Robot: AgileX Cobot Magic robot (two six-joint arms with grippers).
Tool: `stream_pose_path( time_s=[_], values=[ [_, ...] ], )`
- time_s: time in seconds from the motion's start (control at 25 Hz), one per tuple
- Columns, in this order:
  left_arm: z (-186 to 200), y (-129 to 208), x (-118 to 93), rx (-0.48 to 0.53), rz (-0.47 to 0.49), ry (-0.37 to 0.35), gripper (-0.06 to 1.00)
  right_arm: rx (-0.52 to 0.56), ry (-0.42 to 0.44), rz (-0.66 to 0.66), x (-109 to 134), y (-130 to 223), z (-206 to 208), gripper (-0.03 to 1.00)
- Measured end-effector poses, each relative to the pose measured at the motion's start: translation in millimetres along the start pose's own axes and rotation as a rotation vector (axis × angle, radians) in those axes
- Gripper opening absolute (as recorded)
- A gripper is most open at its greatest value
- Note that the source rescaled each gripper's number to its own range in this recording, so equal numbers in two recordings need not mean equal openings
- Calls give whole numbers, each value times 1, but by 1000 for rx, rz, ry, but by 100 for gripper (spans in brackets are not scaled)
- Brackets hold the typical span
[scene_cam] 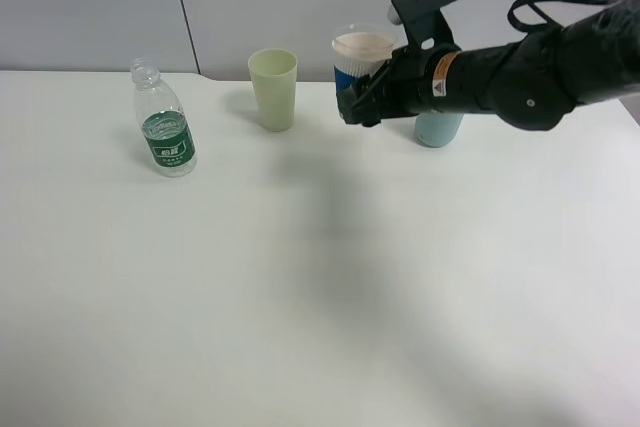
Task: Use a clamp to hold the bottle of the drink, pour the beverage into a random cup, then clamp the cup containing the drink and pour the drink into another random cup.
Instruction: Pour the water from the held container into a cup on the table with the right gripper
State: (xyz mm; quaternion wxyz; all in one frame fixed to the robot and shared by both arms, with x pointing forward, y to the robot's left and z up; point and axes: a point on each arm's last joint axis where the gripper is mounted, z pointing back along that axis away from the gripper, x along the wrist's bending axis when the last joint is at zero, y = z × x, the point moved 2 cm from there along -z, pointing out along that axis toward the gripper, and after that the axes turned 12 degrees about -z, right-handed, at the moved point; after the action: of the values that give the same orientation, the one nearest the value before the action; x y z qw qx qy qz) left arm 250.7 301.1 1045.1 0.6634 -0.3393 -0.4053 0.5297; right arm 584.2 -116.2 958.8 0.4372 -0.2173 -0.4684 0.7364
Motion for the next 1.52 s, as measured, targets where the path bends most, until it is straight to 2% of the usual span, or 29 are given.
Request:
stream_pose_path(
  time_s=[0.28, 0.56, 0.88, 1.52],
  values=[
    [0, 0, 0, 0, 0, 0, 100, -21, 59, 80, -10, -49, -8, 2],
    [0, 0, 0, 0, 0, 0, 100, 11, 155, 122, -23, -69, -27, 2],
    [0, 0, 0, 0, 0, 0, 100, 40, 205, 172, -28, -73, -52, 2],
    [0, 0, 0, 0, 0, 0, 100, 40, 197, 272, -5, -78, -94, 2]
  ],
)
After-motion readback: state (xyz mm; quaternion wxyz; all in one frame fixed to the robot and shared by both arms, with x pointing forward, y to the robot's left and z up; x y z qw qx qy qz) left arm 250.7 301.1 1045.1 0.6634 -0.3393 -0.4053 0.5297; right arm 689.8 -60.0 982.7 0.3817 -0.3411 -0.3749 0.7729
